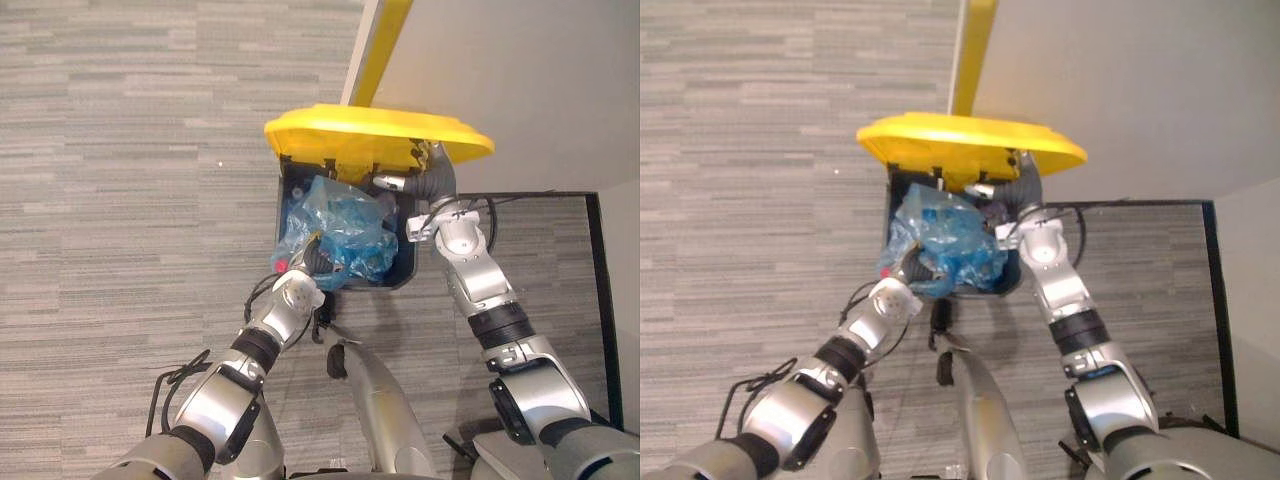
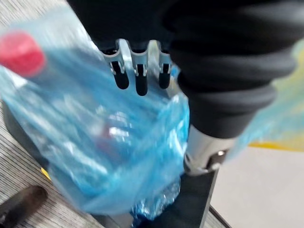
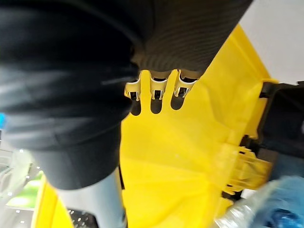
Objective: Gather rubbish on tea table into small bin, then transfer packed bag to large trash can.
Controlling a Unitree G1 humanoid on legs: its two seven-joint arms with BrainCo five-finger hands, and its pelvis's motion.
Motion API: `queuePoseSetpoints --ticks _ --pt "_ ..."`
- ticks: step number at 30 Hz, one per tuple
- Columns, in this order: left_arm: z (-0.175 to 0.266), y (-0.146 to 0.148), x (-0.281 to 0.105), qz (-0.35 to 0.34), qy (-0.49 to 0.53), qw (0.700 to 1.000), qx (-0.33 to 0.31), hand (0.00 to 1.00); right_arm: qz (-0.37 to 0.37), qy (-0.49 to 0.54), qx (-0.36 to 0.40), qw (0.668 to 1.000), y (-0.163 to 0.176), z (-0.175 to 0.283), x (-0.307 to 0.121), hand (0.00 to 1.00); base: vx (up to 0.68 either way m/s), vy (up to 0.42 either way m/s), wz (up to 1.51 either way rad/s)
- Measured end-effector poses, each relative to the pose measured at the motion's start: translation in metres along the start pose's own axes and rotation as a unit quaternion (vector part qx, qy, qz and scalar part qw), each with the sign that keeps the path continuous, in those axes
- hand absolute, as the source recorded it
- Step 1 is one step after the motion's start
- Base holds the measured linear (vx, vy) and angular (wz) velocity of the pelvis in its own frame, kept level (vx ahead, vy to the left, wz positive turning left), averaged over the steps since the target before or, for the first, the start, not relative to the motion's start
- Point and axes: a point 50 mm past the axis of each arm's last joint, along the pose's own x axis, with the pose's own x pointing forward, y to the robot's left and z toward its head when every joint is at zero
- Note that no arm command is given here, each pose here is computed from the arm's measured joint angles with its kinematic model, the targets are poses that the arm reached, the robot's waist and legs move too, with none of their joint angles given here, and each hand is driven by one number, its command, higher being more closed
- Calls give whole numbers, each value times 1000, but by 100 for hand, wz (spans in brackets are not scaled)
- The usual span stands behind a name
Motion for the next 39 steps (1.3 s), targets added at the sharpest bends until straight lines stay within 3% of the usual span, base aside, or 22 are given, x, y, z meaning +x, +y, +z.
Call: queuePoseSetpoints --ticks 6,12,18,22,26,32,39 --pt "-56 -1 -39 27 59 995 -72 0 8 106 -15 994 2 -60 -36 0 31 58 13" --pt "-128 -8 -99 64 178 968 -167 0 3 204 -18 979 -3 -107 -73 0 31 82 8" --pt "-210 -38 -172 47 385 893 -229 0 13 293 -8 956 18 -146 -122 0 -84 135 -10" --pt "-223 -40 -190 66 419 868 -259 0 44 376 -12 926 38 -176 -177 0 -166 127 -31" --pt "-229 -37 -195 71 437 857 -264 0 29 532 24 846 50 -214 -269 0 -186 47 -18" --pt "-218 -63 -191 58 442 839 -313 0 -53 617 50 784 42 -228 -315 0 -29 -138 -25" --pt "-213 -85 -198 41 461 818 -341 0 -120 655 82 741 29 -233 -338 0 -17 -33 -11"
